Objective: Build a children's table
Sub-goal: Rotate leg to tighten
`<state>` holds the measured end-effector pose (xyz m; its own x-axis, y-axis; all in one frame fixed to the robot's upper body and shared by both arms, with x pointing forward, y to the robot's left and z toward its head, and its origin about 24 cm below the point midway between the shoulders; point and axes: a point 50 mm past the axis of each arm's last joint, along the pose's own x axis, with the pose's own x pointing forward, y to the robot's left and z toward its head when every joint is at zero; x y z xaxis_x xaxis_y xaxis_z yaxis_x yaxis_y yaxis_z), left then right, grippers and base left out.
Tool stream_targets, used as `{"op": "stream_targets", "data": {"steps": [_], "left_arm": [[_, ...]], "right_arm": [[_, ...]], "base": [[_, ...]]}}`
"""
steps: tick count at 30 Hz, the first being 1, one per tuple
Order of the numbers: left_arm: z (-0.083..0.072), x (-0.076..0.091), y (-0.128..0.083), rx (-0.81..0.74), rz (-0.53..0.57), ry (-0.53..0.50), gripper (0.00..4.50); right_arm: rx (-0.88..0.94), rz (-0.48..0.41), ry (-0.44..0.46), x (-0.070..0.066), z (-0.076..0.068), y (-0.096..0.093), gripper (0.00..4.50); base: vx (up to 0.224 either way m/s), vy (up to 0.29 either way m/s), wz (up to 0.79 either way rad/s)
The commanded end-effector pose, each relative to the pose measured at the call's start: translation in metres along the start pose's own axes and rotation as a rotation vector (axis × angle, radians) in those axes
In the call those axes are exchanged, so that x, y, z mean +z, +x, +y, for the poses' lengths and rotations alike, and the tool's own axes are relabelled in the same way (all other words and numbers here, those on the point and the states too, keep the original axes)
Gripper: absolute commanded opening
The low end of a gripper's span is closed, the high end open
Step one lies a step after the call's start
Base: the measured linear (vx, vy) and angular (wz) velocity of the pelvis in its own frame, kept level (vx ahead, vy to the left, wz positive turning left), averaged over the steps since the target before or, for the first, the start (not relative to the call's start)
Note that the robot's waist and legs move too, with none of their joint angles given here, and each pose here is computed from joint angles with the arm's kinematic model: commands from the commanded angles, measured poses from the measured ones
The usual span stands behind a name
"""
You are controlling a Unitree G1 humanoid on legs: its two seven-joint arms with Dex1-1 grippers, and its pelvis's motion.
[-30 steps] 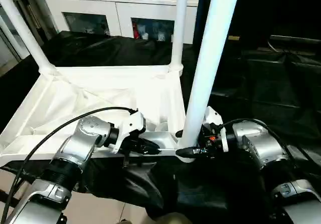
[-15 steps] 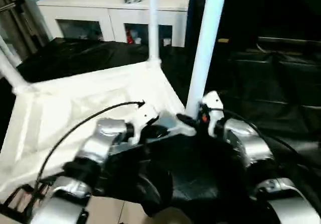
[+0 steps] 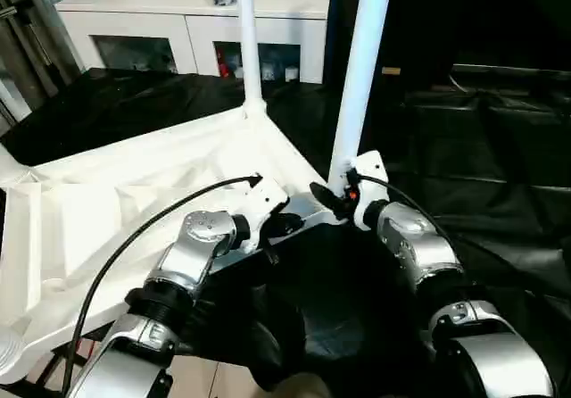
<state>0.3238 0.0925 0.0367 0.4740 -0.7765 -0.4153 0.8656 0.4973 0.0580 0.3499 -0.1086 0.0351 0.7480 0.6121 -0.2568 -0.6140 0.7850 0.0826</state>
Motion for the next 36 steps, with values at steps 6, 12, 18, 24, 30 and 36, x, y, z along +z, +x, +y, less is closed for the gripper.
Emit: {"op": "stream_targets", "data": {"steps": [6,12,18,24,30,36], "left_arm": [[-0.001,0.015,0.004,-0.022,-0.037,0.072,0.0],[0.0,0.011,0.0,-0.046,-0.028,0.081,0.0],[-0.001,0.007,-0.005,-0.082,-0.028,0.083,0.0],[-0.002,0.006,-0.009,-0.116,-0.033,0.089,0.0],[-0.003,0.006,-0.013,-0.158,-0.035,0.109,0.0],[0.0,0.008,-0.014,-0.116,-0.051,0.132,0.0]], "right_arm": [[0.295,0.11,-0.087,-0.024,0.012,-0.02,3.8],[0.401,0.113,-0.144,-0.018,-0.012,-0.06,3.8],[0.433,0.147,-0.186,-0.013,-0.029,-0.092,3.8],[0.463,0.124,-0.12,-0.004,-0.032,-0.098,4.16],[0.492,0.145,-0.139,-0.003,-0.03,-0.103,4.45],[0.488,0.135,-0.129,0.0,-0.03,-0.107,4.45]], "base": [[0.0,0.0,0.0],[0.0,0.0,0.0],[0.0,0.0,0.0],[0.0,0.0,0.0],[0.0,0.0,0.0],[0.0,0.0,0.0]]}}
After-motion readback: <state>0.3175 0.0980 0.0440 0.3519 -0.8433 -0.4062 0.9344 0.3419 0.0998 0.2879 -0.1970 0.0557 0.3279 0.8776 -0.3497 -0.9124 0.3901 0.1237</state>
